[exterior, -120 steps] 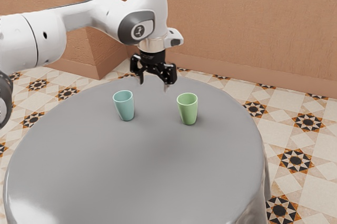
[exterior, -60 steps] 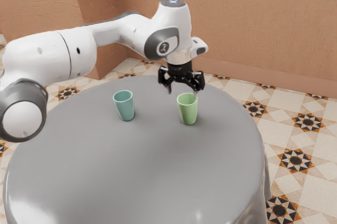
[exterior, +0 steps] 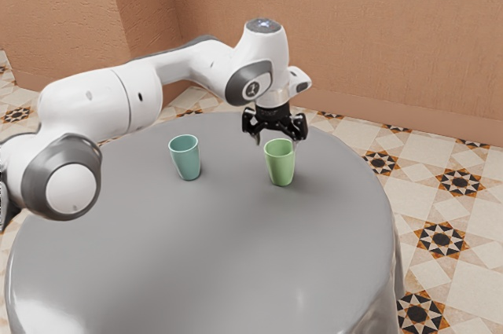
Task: Place the right cup onto the left cup
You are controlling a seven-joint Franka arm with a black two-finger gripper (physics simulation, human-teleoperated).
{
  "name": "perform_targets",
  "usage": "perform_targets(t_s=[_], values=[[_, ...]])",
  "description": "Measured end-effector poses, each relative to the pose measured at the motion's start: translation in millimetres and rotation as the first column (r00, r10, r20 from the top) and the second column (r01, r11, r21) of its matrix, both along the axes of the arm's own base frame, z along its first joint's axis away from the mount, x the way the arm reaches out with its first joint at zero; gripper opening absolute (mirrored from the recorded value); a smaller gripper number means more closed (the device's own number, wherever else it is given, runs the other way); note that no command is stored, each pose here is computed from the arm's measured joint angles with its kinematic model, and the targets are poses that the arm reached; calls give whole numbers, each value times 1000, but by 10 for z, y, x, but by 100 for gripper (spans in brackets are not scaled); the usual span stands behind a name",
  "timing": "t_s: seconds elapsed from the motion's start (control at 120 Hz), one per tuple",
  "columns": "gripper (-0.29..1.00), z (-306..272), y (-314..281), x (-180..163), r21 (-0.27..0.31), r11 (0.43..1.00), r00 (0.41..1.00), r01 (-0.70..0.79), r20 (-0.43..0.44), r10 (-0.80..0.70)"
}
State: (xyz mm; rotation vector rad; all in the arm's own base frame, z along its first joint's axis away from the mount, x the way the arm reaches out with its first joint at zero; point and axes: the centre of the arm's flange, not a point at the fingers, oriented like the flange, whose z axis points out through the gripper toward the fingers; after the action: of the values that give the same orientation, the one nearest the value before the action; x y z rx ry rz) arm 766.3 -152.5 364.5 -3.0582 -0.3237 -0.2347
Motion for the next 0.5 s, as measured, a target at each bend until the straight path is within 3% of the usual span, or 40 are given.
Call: perform_targets(t_s=[0.5], values=[[70,-157,-111,158,-23,998,996,59,65,-57]])
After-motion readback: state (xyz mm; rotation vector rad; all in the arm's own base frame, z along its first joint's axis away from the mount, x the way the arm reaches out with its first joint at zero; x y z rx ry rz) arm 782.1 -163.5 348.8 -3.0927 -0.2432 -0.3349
